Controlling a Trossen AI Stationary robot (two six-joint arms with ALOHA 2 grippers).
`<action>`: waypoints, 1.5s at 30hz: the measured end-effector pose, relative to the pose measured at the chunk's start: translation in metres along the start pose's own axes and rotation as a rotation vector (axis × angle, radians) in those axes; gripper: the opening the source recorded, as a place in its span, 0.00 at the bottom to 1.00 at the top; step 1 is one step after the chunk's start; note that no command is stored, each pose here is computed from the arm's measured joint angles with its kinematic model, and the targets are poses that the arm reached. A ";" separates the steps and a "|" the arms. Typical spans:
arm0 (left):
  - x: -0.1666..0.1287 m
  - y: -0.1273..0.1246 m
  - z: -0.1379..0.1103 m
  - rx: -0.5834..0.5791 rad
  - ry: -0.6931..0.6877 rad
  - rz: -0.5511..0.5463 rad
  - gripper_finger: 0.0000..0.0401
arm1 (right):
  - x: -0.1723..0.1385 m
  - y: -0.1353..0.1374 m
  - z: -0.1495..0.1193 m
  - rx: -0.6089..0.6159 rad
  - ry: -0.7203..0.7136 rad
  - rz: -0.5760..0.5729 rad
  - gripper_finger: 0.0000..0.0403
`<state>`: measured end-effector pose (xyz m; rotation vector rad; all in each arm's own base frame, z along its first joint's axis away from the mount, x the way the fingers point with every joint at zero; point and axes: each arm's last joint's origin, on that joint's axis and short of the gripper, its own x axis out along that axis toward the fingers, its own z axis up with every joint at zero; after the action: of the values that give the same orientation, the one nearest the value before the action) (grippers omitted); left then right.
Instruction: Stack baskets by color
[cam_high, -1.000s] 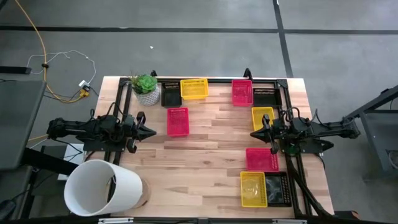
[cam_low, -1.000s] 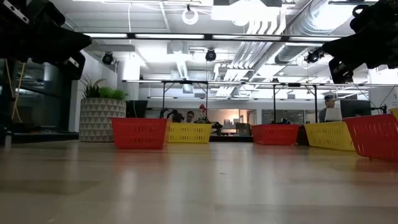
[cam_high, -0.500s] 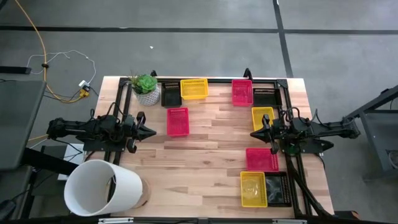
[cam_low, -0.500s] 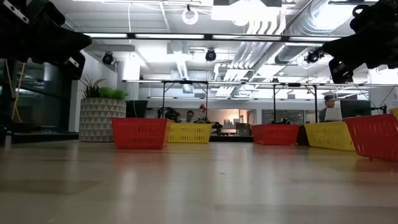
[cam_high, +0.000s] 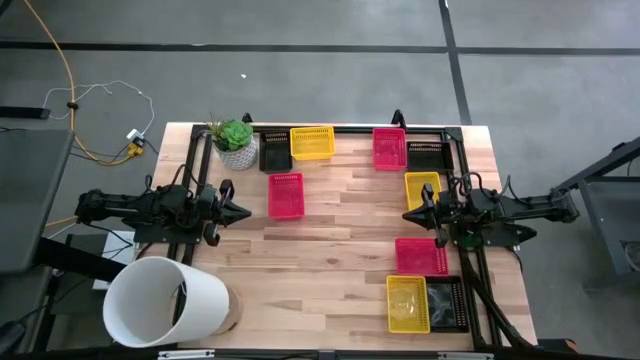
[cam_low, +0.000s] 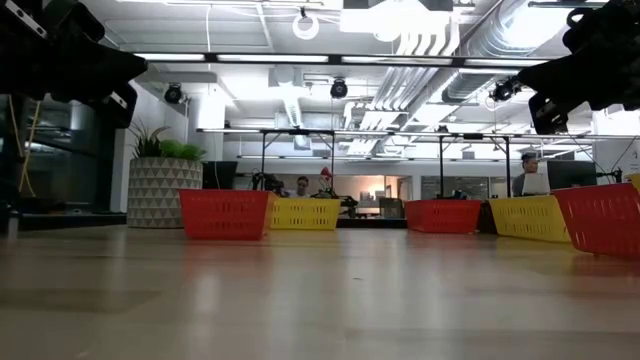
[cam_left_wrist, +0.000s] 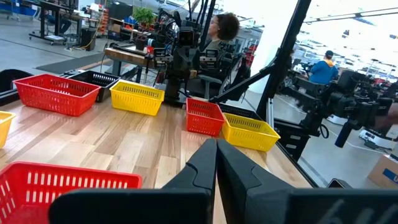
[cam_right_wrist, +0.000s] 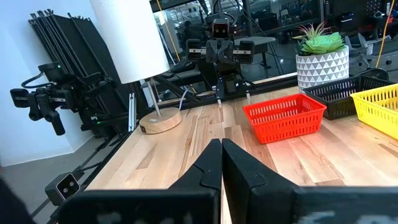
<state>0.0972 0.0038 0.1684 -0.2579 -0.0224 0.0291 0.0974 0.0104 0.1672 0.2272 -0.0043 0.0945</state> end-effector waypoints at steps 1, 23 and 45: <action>0.000 0.000 0.000 0.000 0.000 0.000 0.00 | 0.000 0.000 0.000 0.000 0.000 0.000 0.00; 0.000 0.000 0.000 0.000 0.000 0.000 0.00 | -0.008 0.001 0.038 0.444 -0.471 -0.074 0.00; 0.000 0.000 0.000 0.000 0.000 0.000 0.00 | 0.029 0.017 0.136 0.322 -0.483 -0.389 0.00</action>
<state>0.0972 0.0038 0.1684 -0.2583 -0.0225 0.0291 0.1260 -0.0011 0.3039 0.5633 -0.4271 -0.3513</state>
